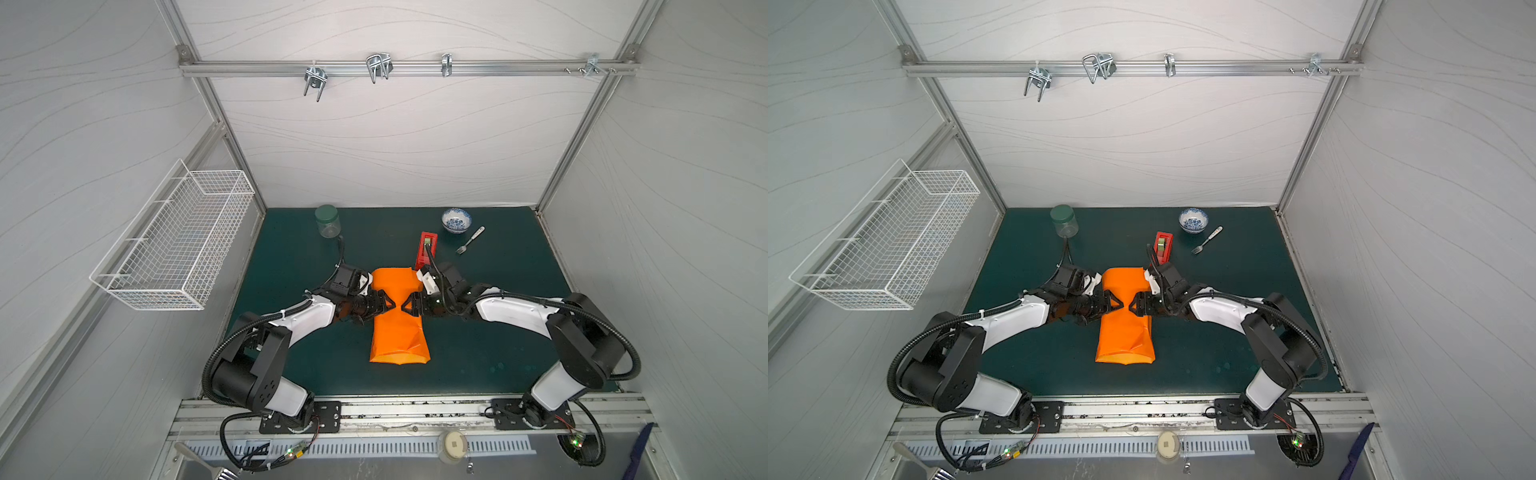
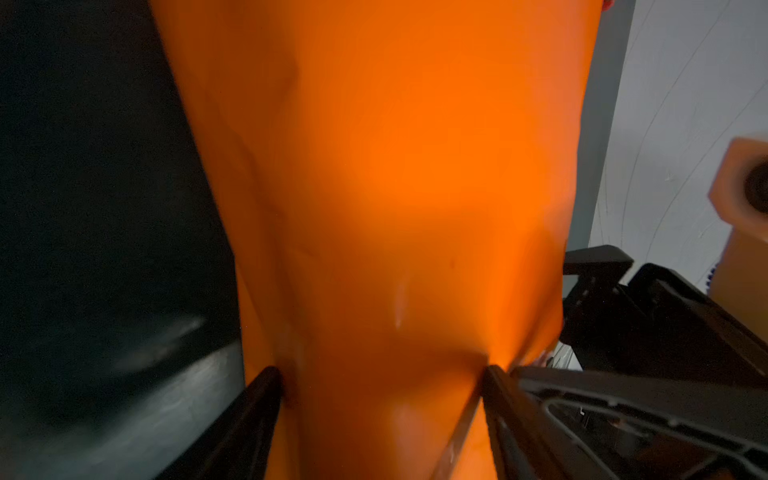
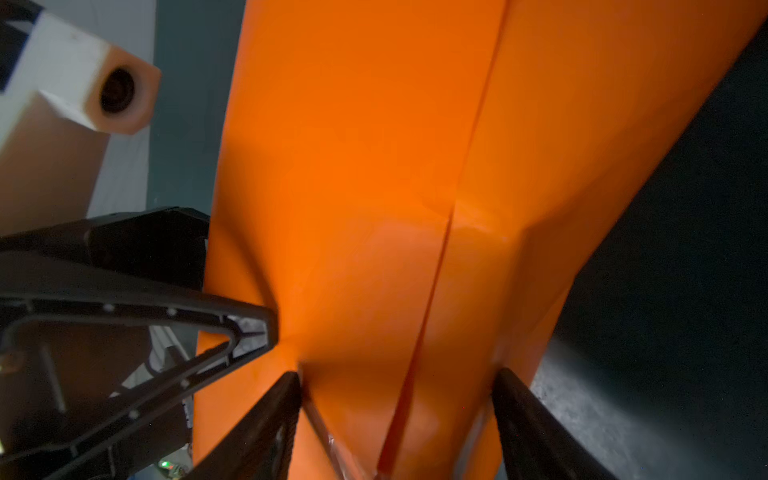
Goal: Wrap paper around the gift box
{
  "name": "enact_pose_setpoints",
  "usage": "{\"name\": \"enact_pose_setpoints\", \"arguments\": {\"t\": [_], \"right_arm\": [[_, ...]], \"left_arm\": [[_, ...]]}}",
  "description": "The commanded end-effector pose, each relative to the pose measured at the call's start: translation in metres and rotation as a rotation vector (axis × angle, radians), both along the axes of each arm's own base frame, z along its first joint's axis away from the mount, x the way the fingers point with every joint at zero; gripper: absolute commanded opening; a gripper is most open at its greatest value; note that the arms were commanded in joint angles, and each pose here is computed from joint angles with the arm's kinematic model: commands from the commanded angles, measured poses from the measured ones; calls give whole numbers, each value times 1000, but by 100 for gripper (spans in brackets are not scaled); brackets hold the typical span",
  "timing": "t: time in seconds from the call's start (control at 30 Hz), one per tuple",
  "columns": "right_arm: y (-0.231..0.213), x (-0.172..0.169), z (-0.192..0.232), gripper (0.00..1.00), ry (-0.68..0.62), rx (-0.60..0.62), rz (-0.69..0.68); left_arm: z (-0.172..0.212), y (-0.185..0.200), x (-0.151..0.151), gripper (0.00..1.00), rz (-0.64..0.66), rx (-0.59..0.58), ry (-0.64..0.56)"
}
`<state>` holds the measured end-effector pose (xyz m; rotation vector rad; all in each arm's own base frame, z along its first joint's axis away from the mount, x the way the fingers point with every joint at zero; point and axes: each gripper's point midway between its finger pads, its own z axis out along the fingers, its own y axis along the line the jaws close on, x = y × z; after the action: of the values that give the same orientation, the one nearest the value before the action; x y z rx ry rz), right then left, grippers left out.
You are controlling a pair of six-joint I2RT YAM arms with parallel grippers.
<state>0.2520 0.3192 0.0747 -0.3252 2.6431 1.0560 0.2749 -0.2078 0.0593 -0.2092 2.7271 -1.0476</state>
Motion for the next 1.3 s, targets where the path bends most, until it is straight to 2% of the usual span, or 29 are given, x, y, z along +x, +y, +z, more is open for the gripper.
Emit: {"name": "enact_pose_setpoints", "arguments": {"t": [0.0,0.07,0.17,0.4,0.63,0.87,1.0,1.13,1.27], "right_arm": [[-6,3,24,81,33,140,16],[-23,3,34,86,-6,125,6],[-31,-5,33,90,-7,129,-7],[0,4,30,85,2,161,24],[31,14,30,82,8,175,62],[55,35,26,80,10,184,81],[43,47,35,82,-36,147,87],[13,34,43,89,-102,69,128],[-5,-5,42,96,-146,13,204]], "left_arm": [[-11,3,-12,80,25,33,88],[2,0,-5,82,38,8,63],[20,0,4,85,62,-18,30],[31,13,0,89,98,-33,11],[28,5,-4,81,81,-80,47],[22,22,16,80,144,-19,32],[27,28,26,80,161,-2,18],[42,39,16,85,177,23,-37],[48,49,-8,87,182,30,-65]]}}
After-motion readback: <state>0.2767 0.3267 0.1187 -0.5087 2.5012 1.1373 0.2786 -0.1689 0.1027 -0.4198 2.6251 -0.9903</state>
